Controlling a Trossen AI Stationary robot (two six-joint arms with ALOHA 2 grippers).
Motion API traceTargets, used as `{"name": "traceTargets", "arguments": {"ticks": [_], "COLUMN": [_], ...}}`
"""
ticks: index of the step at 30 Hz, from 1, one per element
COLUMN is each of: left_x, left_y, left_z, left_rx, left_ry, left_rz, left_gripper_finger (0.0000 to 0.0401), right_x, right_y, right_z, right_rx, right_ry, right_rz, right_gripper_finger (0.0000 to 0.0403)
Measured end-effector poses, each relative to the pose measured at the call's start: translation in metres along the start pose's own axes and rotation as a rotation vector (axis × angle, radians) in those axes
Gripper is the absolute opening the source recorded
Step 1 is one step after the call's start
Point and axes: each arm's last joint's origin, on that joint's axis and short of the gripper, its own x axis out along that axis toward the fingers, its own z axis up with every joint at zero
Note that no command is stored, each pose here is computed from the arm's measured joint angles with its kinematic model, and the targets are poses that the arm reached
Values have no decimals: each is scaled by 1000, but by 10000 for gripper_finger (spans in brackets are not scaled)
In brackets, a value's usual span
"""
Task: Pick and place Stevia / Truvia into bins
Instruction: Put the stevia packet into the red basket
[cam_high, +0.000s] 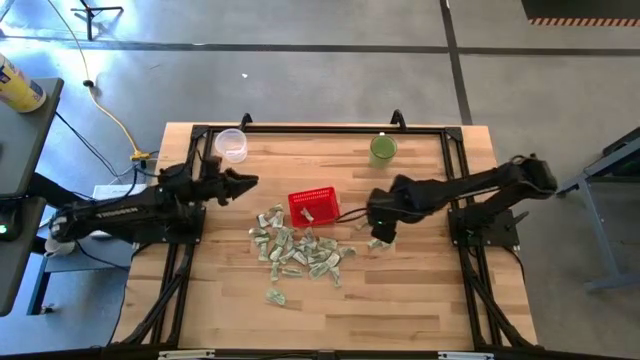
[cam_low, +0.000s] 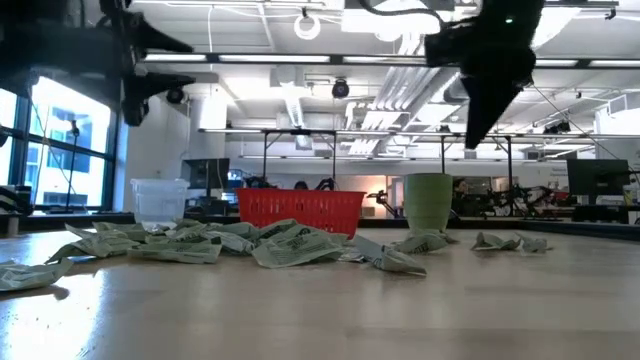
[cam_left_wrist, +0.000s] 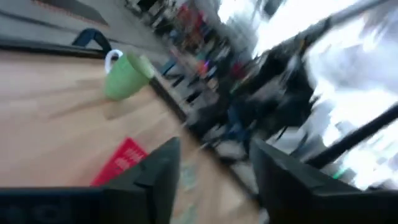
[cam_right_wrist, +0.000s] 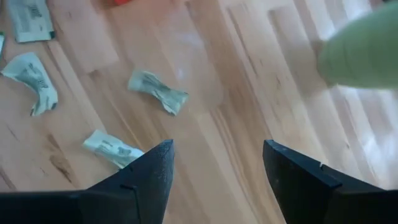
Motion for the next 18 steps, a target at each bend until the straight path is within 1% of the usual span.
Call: {"name": "traceTargets", "arguments": {"ticks": [2, 5, 7, 8, 10, 12, 16, 18], "left_x": [7, 18, 26, 30, 40, 49, 64, 71], "left_y": [-10, -20, -22, -21, -19, -14, -4, 0], "left_z": [4, 4, -1, -6, -18, -29, -47, -53], "left_rx": [165, 382, 494, 528, 560, 570, 600, 601], "left_ry": [130, 391, 576, 659, 768, 826, 885, 898], "left_rz": [72, 215, 291, 325, 376, 430, 530, 539], "left_gripper_finger": [258, 260, 255, 252, 248, 245, 244, 244], "right_x": [-1, 2, 6, 8, 13, 17, 25, 29], "right_y": [1, 4, 7, 8, 11, 14, 19, 21], "right_z": [-9, -22, -30, -34, -40, -45, -55, -60], "right_rx": [10, 5, 10, 17, 39, 73, 120, 126], "right_ry": [-5, 7, 8, 10, 1, -18, -33, -38], "right_rz": [-3, -18, -41, -51, -64, -70, -60, -55], "right_gripper_finger": [237, 237, 237, 237, 237, 237, 237, 236]}}
